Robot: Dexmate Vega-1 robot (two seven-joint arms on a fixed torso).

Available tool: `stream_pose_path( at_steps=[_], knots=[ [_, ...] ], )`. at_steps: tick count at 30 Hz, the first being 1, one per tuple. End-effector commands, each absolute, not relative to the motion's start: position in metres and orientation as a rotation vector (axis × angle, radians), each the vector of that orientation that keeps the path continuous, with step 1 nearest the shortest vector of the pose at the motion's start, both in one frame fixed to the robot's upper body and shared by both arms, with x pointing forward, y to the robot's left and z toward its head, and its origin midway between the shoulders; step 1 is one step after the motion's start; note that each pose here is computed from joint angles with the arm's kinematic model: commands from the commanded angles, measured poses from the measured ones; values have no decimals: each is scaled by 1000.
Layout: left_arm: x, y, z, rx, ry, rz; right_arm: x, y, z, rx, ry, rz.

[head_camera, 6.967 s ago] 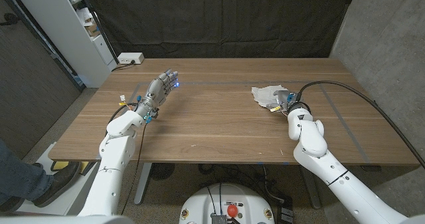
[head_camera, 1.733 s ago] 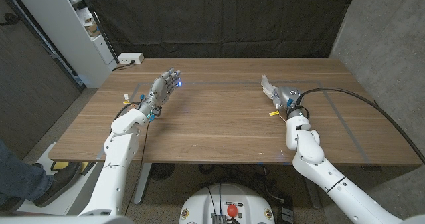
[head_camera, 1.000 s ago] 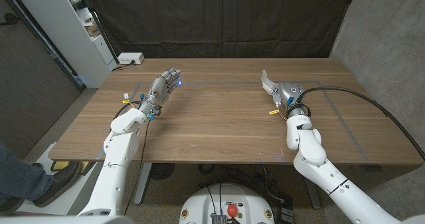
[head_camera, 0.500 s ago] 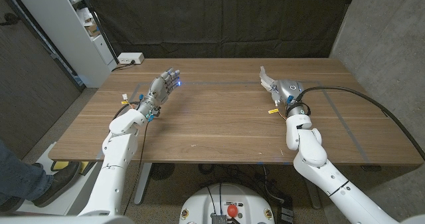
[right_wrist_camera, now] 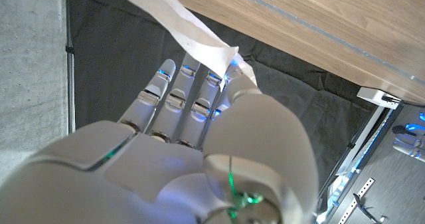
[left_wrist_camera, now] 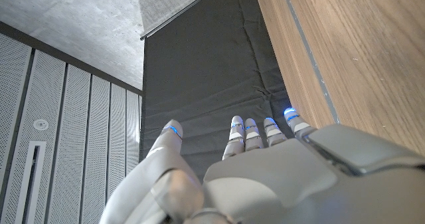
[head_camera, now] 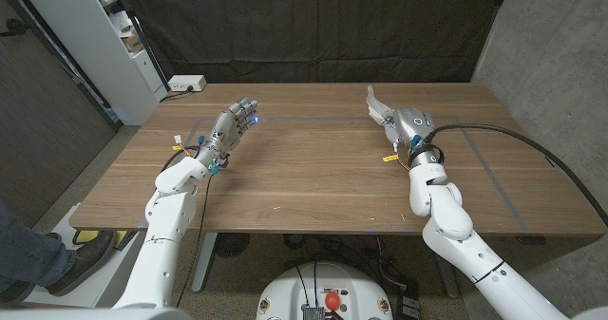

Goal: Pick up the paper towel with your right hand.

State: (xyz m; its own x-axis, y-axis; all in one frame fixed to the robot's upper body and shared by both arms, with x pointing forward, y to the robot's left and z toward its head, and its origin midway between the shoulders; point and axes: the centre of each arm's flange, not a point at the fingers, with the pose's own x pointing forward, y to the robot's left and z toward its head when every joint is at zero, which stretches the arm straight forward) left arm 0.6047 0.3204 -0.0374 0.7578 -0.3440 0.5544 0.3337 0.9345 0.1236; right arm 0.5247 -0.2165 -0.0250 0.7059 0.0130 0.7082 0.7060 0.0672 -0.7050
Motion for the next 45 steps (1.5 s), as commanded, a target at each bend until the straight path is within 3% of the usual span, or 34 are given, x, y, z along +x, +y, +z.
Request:
stream_pose_path(
  at_steps=[1, 45],
  knots=[
    [603, 321, -37, 18, -615, -372, 518, -209, -17, -1401, -732, -558],
    [612, 315, -25, -15, -635, -398, 505, -202, 17, -1385, -830, -590]
  ],
)
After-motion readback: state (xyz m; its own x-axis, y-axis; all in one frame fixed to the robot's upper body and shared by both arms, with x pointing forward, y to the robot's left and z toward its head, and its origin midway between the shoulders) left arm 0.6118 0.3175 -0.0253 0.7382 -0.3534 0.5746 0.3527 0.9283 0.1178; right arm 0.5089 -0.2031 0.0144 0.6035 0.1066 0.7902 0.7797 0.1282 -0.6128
